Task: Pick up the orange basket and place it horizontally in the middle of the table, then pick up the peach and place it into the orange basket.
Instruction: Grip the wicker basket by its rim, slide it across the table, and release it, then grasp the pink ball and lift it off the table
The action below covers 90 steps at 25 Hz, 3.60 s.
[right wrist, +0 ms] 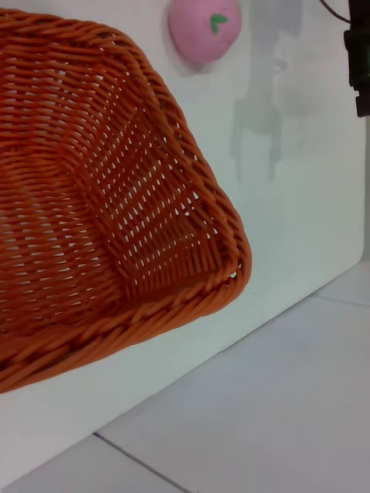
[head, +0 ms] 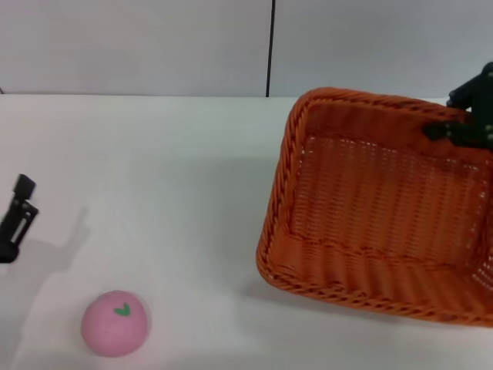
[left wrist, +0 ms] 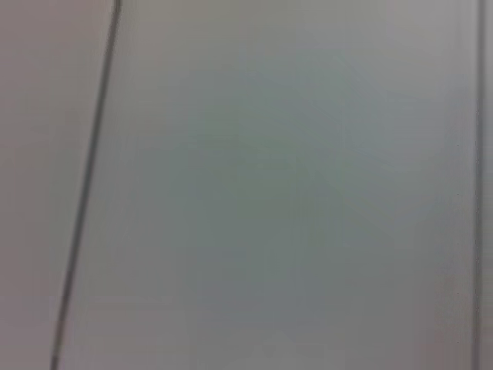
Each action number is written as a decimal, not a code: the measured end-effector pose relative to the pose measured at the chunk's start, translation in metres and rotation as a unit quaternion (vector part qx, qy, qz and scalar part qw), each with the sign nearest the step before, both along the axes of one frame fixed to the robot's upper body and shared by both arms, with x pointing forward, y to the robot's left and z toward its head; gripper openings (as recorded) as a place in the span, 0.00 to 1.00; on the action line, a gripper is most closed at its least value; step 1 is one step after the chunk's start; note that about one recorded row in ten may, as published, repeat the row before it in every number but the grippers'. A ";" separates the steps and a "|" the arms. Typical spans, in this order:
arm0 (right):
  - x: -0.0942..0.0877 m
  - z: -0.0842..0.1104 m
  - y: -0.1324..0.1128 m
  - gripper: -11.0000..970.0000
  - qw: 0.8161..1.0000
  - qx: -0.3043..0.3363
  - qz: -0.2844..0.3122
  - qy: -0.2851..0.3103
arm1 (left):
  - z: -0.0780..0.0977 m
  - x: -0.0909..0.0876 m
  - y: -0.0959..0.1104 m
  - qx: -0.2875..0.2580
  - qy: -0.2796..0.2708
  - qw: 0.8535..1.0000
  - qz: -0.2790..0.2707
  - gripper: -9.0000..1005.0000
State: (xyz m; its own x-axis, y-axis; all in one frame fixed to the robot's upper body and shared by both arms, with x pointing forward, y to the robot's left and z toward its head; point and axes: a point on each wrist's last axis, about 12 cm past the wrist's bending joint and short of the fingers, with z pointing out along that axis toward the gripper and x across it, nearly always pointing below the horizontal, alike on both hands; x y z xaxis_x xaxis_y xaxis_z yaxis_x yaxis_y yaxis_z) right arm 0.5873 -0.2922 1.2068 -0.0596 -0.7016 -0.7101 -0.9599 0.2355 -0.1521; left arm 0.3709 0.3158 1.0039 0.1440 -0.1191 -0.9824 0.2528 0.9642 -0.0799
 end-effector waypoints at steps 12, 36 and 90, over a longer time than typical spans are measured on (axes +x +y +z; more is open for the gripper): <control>0.018 -0.019 0.025 0.19 0.996 -0.002 0.076 -0.055 | 0.002 -0.016 -0.010 -0.026 -0.014 1.000 -0.010 0.82; 0.041 -0.058 0.070 0.21 0.992 -0.009 0.087 -0.095 | 0.003 -0.019 -0.017 -0.042 -0.015 0.999 -0.014 0.82; -0.138 -0.107 -0.059 0.55 0.812 0.536 -0.217 -0.079 | -0.003 -0.019 0.027 0.053 0.213 0.914 -0.342 0.67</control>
